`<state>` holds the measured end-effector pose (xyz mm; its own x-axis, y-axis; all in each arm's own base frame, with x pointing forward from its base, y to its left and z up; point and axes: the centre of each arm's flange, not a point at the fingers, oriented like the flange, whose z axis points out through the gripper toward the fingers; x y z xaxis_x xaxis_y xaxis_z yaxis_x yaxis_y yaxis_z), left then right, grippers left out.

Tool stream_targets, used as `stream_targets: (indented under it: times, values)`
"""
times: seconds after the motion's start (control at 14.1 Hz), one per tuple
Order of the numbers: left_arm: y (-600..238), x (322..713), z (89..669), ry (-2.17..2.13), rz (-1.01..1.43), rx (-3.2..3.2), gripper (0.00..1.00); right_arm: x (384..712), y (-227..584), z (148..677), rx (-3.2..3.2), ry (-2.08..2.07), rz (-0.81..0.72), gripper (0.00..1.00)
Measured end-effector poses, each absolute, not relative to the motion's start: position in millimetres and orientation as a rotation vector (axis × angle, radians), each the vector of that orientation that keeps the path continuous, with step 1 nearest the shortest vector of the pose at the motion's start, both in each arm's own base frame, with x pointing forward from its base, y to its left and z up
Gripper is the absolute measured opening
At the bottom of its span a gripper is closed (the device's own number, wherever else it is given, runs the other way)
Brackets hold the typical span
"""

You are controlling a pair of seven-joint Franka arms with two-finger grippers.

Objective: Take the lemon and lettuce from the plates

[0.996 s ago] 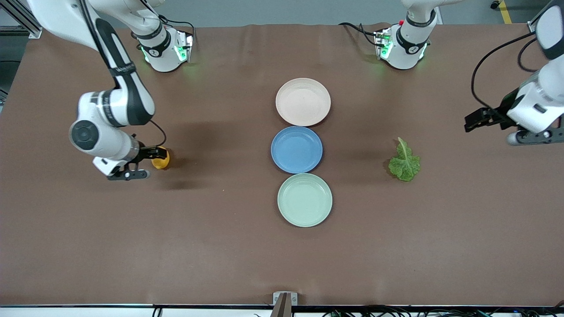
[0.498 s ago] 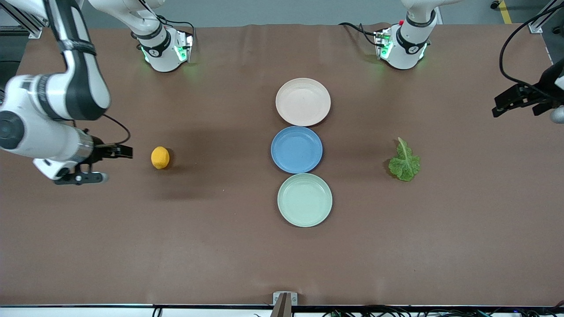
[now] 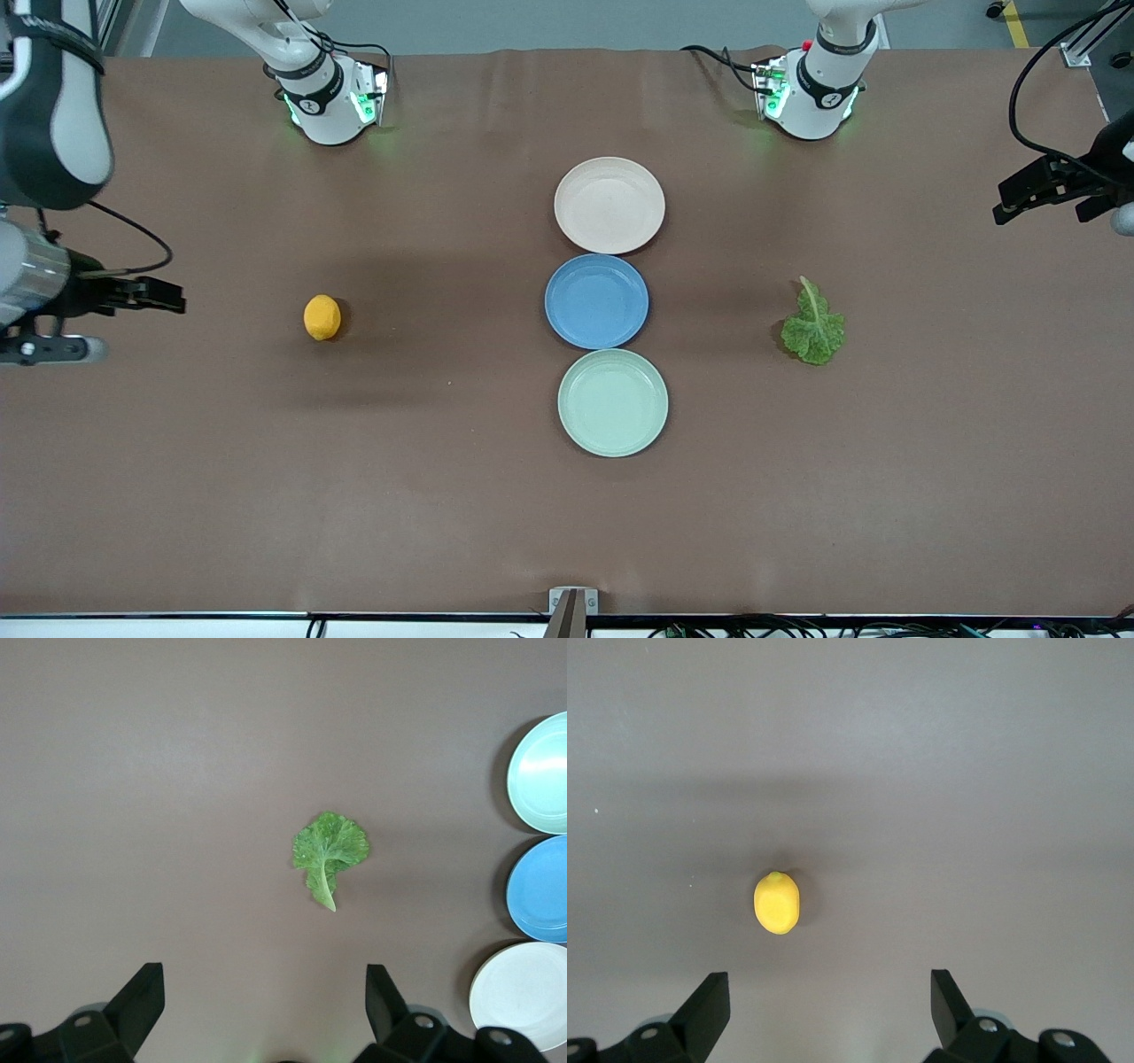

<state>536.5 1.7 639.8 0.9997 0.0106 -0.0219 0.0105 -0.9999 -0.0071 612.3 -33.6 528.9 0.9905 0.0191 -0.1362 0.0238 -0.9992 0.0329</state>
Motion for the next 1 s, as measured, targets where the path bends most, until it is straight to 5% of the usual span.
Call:
stream_targets:
  times: [1.0]
  values:
    - [-1.6, 536.6, 648.4, -0.007, 0.005, -3.135, 1.00, 595.0, -40.7, 554.5, 3.111, 0.009, -0.246, 1.00]
